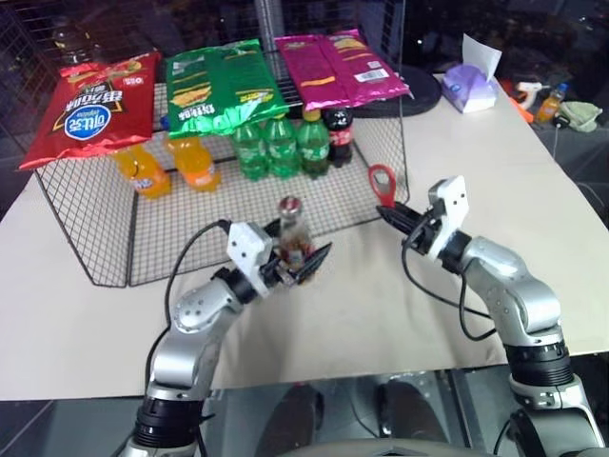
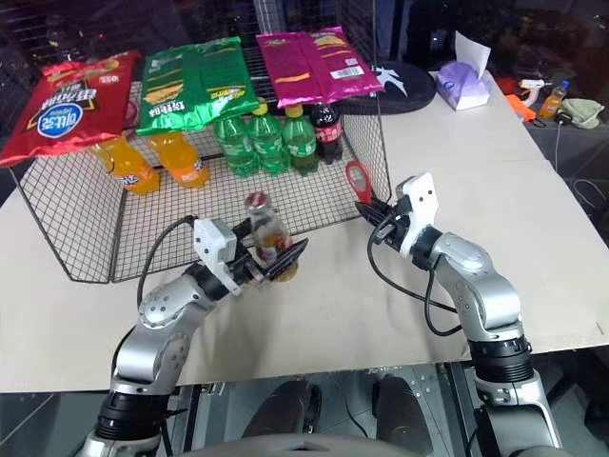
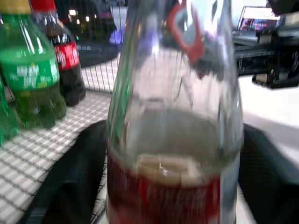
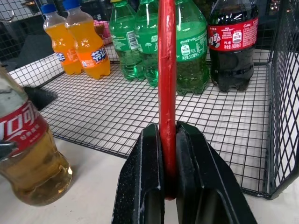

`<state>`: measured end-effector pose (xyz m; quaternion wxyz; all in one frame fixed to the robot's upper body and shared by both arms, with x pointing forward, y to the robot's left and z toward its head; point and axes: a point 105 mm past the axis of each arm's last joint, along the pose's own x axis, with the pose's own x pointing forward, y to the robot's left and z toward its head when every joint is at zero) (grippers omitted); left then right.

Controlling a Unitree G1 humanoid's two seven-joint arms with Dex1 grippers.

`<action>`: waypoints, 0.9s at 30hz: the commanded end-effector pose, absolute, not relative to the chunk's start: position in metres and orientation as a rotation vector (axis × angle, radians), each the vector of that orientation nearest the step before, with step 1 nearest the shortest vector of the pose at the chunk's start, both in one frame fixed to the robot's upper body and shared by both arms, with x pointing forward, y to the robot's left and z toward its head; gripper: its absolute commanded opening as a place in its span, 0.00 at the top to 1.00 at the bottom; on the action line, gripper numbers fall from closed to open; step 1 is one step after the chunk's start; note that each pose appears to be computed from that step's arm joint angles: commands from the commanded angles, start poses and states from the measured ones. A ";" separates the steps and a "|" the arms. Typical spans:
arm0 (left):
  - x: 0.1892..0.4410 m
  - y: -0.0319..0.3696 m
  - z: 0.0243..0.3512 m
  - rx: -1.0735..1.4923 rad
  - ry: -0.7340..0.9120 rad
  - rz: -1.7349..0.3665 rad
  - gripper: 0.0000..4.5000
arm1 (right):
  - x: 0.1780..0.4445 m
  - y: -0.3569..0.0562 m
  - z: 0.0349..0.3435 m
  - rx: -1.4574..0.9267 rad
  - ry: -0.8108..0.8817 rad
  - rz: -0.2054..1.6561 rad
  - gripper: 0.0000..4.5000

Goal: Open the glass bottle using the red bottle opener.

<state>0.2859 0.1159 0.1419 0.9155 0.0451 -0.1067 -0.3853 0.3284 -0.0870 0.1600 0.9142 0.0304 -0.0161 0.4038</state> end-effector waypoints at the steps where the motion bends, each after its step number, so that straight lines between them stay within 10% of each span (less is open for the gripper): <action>1: 0.284 0.118 0.154 0.111 -0.286 -0.766 0.01 | 0.326 -0.084 0.171 0.052 -0.085 0.852 1.00; 27: 0.242 0.137 0.177 0.047 -0.316 -0.790 0.01 | 0.329 -0.079 0.166 0.047 -0.067 0.897 1.00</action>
